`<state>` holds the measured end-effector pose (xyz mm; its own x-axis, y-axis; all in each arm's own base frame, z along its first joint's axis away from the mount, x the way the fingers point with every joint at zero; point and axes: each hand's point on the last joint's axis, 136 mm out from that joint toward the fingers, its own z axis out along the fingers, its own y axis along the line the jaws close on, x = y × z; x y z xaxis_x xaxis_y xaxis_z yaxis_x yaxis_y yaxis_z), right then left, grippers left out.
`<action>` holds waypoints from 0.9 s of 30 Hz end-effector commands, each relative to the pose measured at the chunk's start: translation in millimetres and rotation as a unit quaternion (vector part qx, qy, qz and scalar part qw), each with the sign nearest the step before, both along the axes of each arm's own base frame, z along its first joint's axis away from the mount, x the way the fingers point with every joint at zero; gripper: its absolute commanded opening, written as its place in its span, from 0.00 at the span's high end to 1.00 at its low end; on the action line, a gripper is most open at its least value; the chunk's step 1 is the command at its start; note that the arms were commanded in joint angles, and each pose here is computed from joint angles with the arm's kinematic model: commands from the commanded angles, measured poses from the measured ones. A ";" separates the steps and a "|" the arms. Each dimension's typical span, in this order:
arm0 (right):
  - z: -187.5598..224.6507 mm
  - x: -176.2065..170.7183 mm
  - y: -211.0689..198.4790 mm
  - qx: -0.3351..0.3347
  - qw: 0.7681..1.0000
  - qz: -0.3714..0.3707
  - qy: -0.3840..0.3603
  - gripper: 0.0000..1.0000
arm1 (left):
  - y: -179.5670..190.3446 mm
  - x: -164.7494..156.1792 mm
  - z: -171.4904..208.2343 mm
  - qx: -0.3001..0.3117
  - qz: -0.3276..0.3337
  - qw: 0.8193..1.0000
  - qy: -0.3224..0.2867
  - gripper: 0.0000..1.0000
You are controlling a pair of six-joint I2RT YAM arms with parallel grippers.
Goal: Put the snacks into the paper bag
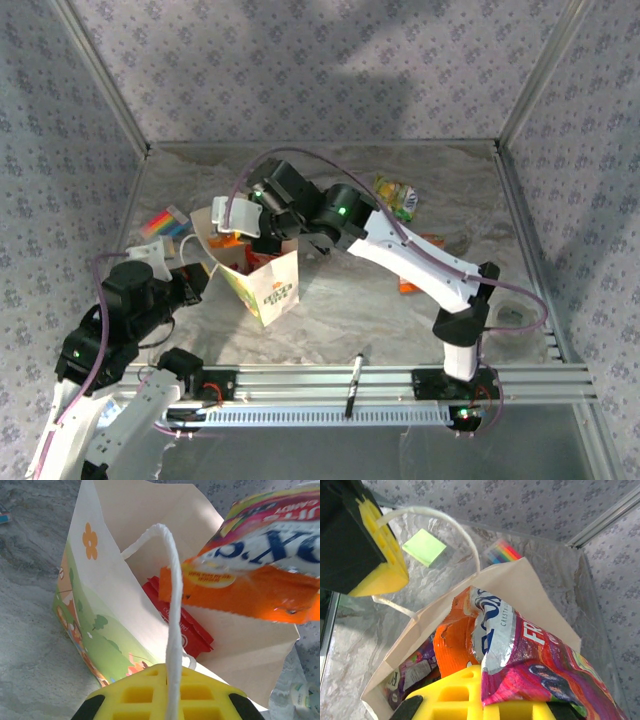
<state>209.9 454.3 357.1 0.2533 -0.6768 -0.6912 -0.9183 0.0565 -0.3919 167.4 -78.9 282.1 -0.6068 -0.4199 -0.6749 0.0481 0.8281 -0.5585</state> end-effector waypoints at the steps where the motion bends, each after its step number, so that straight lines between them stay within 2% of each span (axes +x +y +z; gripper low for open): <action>1: -3.2 4.0 0.1 -0.029 0.999 -0.007 -0.033 1.00 | -2.1 -3.0 10.1 -0.001 -0.012 1.000 -0.008 0.95; 5: -13.9 11.1 -0.1 -0.056 0.997 -0.025 -0.050 1.00 | -1.7 -3.8 12.4 0.000 -0.013 1.000 -0.010 0.95; 6: -14.1 11.5 -0.5 -0.055 0.997 -0.027 -0.048 0.96 | -1.6 -3.5 12.5 0.000 -0.012 1.000 -0.011 0.95; 8: -12.2 11.1 -1.0 -0.051 0.997 -0.028 -0.043 0.83 | -1.7 -3.5 12.3 -0.001 -0.012 1.000 -0.011 0.95; 13: -3.4 5.7 -3.7 -0.037 0.998 -0.025 -0.035 0.64 | -2.5 -2.2 10.6 0.001 -0.013 1.000 -0.007 0.95; 17: 4.3 4.3 -8.9 -0.028 0.999 -0.031 -0.035 0.59 | -3.1 -1.6 11.0 0.000 -0.014 1.000 -0.008 0.96; 22: 17.7 5.9 -21.5 -0.011 0.998 -0.051 -0.045 0.58 | -2.9 -0.7 11.4 0.000 -0.012 1.000 -0.009 0.96; 27: 41.0 0.9 -45.6 0.033 0.997 -0.068 -0.035 0.56 | -4.0 0.9 13.7 0.000 -0.013 1.000 -0.010 0.96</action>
<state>212.7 428.8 364.3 0.2341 -0.7236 -0.6493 -0.8820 0.1229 -0.4549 169.2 -79.8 282.2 -0.6127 -0.4161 -0.6719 0.0443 0.8308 -0.5548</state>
